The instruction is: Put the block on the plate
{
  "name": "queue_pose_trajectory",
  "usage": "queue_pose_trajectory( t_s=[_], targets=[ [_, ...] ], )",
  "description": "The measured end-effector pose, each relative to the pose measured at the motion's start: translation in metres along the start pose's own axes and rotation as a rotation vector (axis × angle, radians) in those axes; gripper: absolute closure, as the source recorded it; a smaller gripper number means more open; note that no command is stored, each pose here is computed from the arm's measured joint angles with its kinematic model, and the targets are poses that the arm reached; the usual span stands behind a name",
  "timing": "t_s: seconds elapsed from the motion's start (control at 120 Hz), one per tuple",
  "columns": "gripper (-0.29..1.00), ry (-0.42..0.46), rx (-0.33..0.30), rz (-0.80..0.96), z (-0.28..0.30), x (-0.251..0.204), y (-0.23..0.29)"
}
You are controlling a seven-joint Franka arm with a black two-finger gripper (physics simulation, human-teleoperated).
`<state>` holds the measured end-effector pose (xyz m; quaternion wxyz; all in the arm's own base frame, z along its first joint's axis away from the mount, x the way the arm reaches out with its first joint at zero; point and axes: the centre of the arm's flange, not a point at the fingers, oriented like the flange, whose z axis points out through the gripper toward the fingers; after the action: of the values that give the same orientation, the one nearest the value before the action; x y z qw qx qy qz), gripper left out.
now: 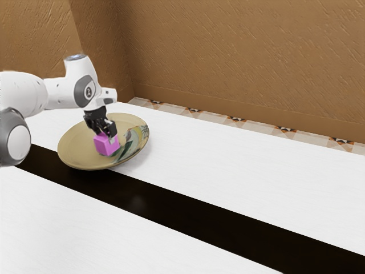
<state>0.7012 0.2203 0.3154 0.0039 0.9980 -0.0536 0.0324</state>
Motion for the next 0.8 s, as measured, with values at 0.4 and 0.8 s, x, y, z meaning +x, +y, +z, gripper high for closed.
queue_pose_trajectory(
  t_s=[0.4,0.8],
  targets=[
    [0.04,0.075,0.008,0.058,-0.086,-0.002,0.037],
    [0.01,0.066,-0.003,0.331,-0.191,-0.006,0.209]
  ],
)
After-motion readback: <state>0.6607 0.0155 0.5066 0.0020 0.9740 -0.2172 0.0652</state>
